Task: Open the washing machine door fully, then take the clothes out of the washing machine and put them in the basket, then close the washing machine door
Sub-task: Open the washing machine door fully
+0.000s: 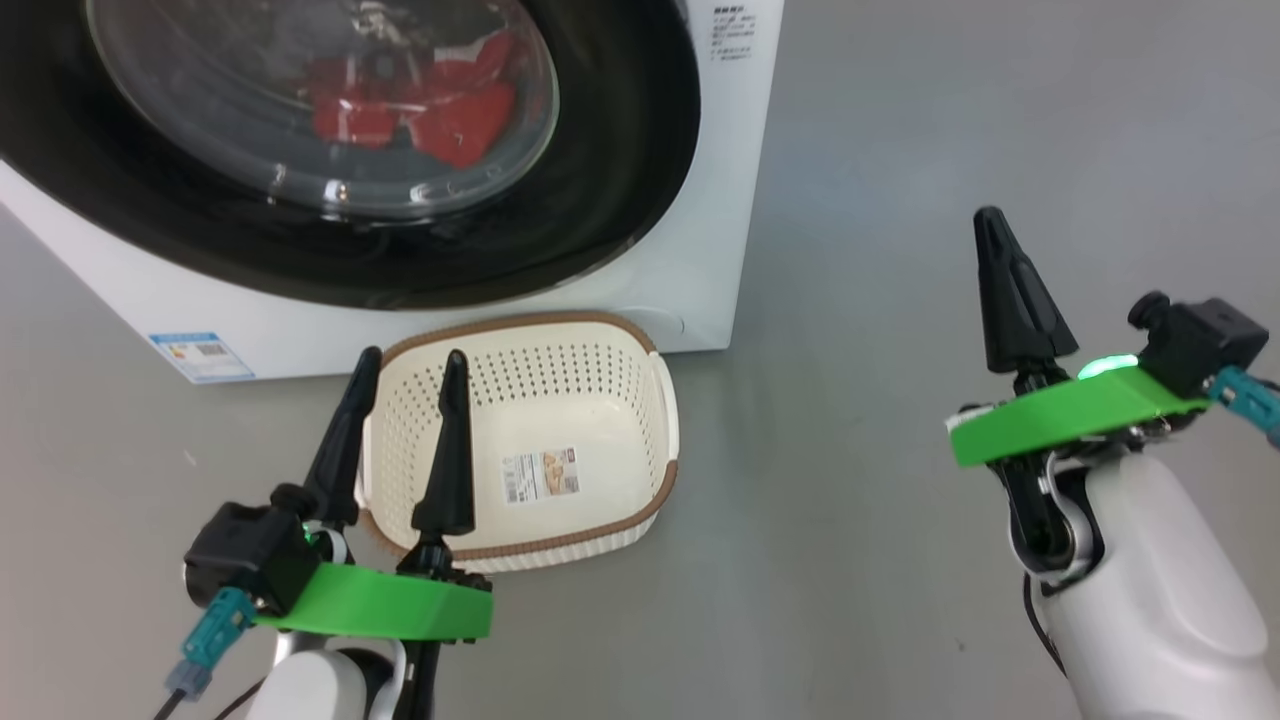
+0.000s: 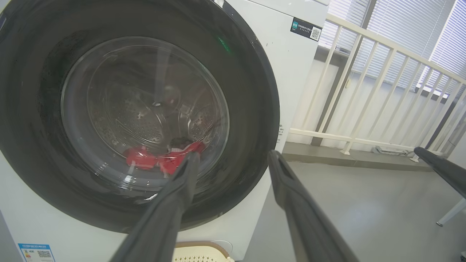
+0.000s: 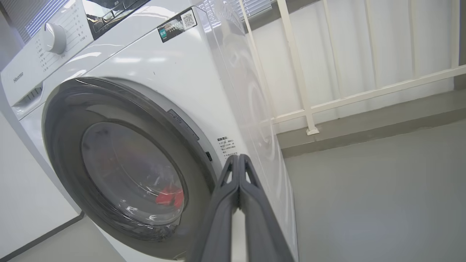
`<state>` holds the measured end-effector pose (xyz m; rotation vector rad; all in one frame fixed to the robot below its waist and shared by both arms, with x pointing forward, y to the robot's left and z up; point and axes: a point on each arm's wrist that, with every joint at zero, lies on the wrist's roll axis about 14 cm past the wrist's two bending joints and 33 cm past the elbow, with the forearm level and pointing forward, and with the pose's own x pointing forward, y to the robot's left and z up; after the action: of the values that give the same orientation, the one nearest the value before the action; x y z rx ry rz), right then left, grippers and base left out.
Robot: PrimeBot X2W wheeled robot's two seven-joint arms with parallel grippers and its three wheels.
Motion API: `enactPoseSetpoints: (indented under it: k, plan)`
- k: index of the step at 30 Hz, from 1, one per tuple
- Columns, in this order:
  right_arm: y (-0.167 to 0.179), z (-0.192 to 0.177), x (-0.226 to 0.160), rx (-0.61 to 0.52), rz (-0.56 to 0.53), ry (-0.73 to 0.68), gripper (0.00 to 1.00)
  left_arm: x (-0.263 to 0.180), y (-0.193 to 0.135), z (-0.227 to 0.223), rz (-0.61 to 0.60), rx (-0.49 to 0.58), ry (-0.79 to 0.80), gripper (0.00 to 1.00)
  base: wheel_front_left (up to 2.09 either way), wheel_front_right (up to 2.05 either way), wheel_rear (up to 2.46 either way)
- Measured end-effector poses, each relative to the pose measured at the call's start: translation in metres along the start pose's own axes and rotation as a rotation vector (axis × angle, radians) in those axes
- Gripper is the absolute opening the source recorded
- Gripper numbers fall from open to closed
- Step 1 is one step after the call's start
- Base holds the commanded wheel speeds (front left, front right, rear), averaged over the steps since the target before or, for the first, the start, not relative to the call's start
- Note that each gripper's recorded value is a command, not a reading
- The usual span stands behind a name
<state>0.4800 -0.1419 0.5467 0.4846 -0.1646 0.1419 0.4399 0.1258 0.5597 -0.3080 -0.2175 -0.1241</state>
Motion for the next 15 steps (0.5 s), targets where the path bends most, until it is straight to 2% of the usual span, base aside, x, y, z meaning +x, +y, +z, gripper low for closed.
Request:
enactPoseSetpoints:
  k: [9, 11, 15]
  plan:
    - [0.0, -0.019, 0.044, 0.194, -0.021, 0.024, 0.0, 0.015, 0.006, -0.003, 0.003, 0.002, -0.016, 1.0, 0.0, 0.0, 0.0]
    - [0.0, -0.03, 0.052, 0.273, -0.035, 0.047, 0.0, 0.015, 0.007, -0.006, -0.002, 0.002, -0.009, 1.0, 0.0, 0.0, 0.0]
    - [0.004, -0.048, 0.068, 0.345, -0.047, 0.093, 0.0, 0.019, 0.01, -0.01, 0.0, 0.013, -0.007, 1.0, 0.0, 0.0, 0.0]
